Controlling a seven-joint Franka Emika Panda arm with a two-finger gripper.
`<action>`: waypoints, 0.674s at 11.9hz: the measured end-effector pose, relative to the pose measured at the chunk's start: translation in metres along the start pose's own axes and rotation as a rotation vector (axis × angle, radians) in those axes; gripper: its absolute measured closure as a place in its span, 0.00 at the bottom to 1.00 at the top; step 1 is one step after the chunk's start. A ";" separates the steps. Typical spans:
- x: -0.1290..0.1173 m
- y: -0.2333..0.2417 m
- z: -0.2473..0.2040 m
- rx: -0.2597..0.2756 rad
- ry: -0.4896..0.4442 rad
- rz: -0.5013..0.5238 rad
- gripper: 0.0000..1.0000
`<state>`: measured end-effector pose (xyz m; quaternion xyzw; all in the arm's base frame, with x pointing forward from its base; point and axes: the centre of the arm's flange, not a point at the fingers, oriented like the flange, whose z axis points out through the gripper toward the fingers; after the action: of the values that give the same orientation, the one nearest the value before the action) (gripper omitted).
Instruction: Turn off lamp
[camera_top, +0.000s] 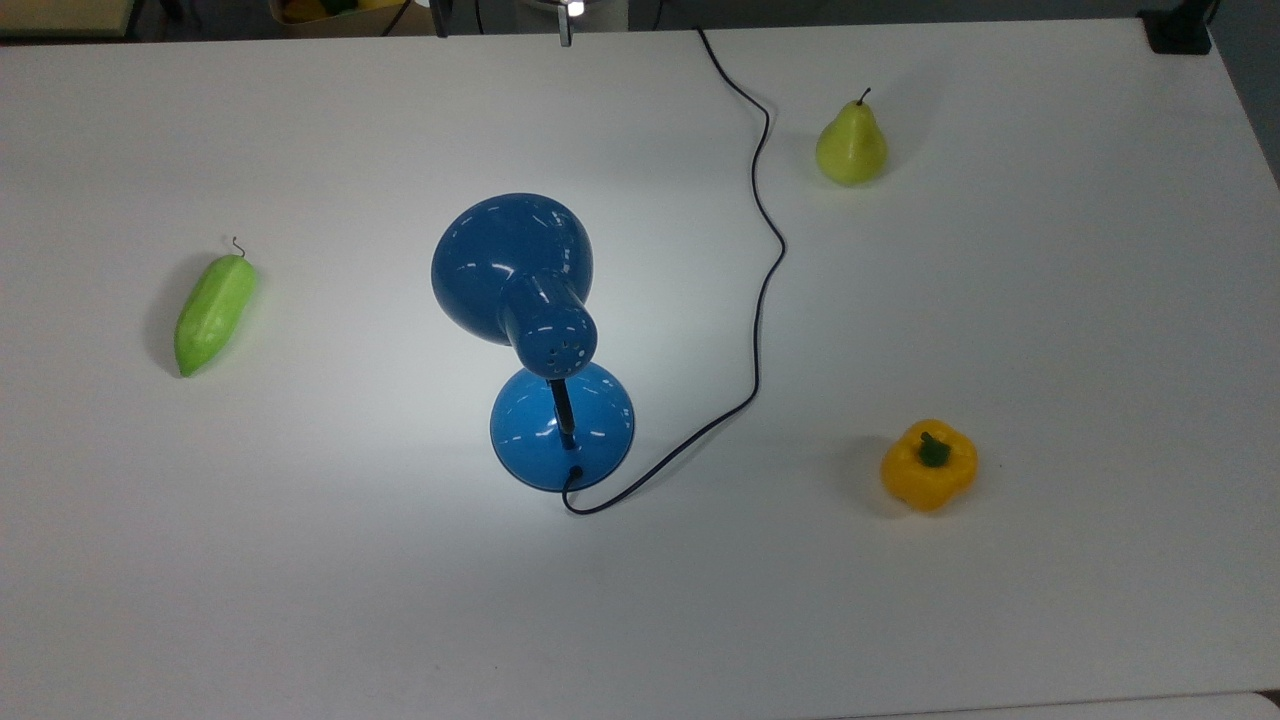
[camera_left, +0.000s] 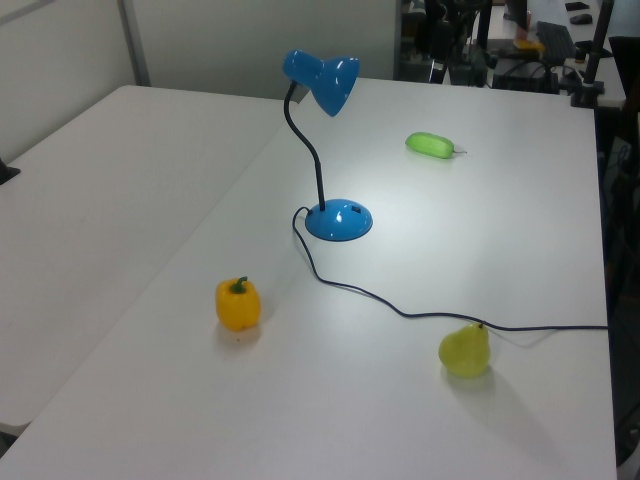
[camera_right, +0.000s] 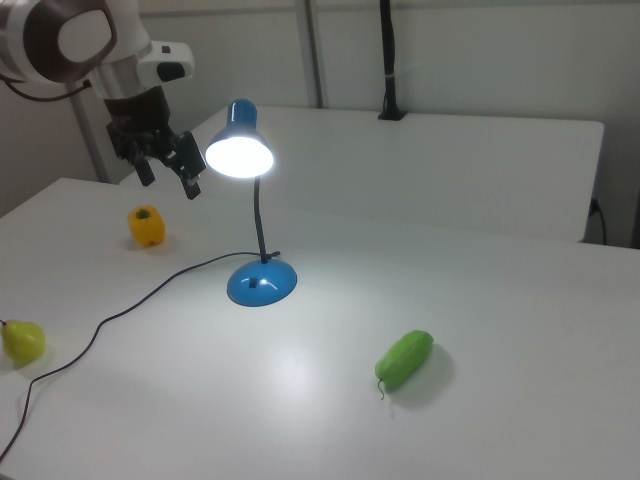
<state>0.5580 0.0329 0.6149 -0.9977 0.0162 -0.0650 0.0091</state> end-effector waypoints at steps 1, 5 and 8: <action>0.000 0.000 0.000 0.000 0.000 0.000 0.00; 0.000 0.000 0.000 0.008 -0.001 0.004 0.00; 0.001 0.000 0.002 0.009 -0.004 -0.020 0.03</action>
<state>0.5588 0.0332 0.6132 -0.9979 0.0058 -0.0633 0.0129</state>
